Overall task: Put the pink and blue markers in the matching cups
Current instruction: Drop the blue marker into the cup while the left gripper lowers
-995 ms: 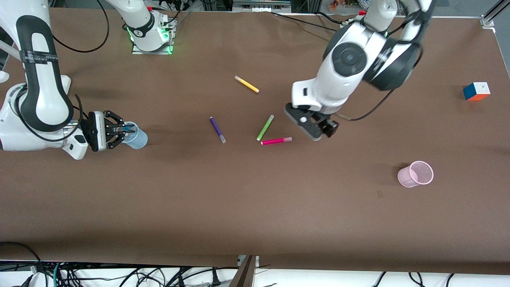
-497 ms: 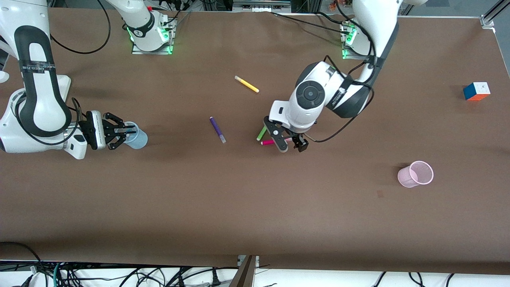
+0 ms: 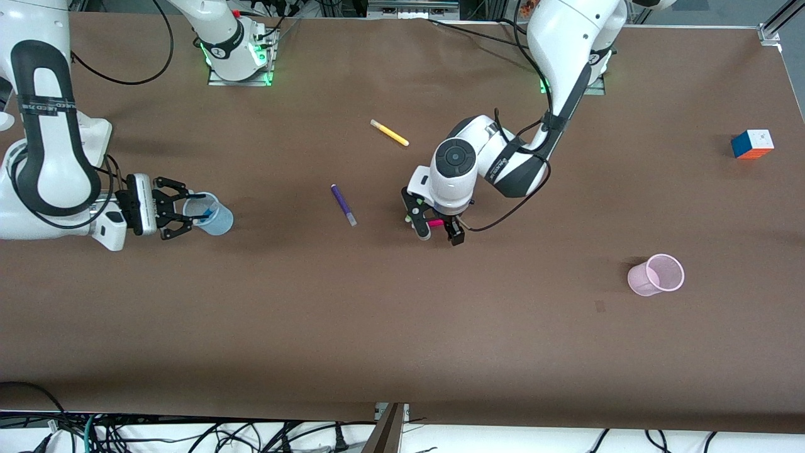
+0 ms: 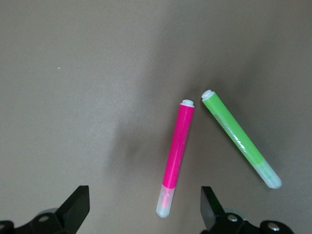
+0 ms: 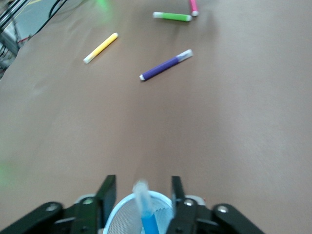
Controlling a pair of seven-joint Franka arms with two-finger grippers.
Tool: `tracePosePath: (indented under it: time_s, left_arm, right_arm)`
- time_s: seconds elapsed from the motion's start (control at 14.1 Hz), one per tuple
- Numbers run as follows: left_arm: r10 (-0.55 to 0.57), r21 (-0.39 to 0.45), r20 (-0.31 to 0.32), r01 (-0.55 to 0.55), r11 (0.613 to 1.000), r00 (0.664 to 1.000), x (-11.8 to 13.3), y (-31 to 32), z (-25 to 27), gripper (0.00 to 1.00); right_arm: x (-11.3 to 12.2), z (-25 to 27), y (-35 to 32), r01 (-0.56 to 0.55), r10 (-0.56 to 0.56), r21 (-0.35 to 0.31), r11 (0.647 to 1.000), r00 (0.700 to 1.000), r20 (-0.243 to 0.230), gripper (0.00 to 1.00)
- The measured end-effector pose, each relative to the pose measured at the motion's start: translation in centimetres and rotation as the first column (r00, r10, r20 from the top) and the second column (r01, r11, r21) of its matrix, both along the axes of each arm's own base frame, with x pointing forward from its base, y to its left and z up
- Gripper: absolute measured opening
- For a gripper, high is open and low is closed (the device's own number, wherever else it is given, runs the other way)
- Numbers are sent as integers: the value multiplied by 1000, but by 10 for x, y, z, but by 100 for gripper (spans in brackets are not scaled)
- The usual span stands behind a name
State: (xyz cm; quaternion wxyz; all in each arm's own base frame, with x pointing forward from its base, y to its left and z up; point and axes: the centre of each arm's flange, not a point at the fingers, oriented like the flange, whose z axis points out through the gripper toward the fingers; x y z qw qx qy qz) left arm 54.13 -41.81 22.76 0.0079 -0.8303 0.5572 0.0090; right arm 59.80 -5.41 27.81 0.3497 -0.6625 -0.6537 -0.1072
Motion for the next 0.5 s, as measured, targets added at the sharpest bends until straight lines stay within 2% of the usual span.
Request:
tracePosePath:
  time_s: [0.14, 0.28, 0.36, 0.5]
  left_arm:
    - [-19, -10, 16, 19, 1000, 1000, 0, 0, -6, 100]
    - [-39, -22, 29, 39, 999, 999, -2, 2, -14, 100]
    - [-42, -26, 31, 43, 999, 999, -4, 2, -20, 100]
    - [-47, -25, 26, 48, 999, 999, -8, 4, -32, 100]
  right_arm:
    - [10, 15, -2, 118, -121, -56, 991, 991, -59, 81]
    - [23, 39, 2, 253, -272, -138, 957, 951, -143, 100]
    - [29, 52, 5, 318, -351, -192, 929, 919, -178, 100]
    - [40, 78, 8, 436, -515, -324, 840, 827, -224, 100]
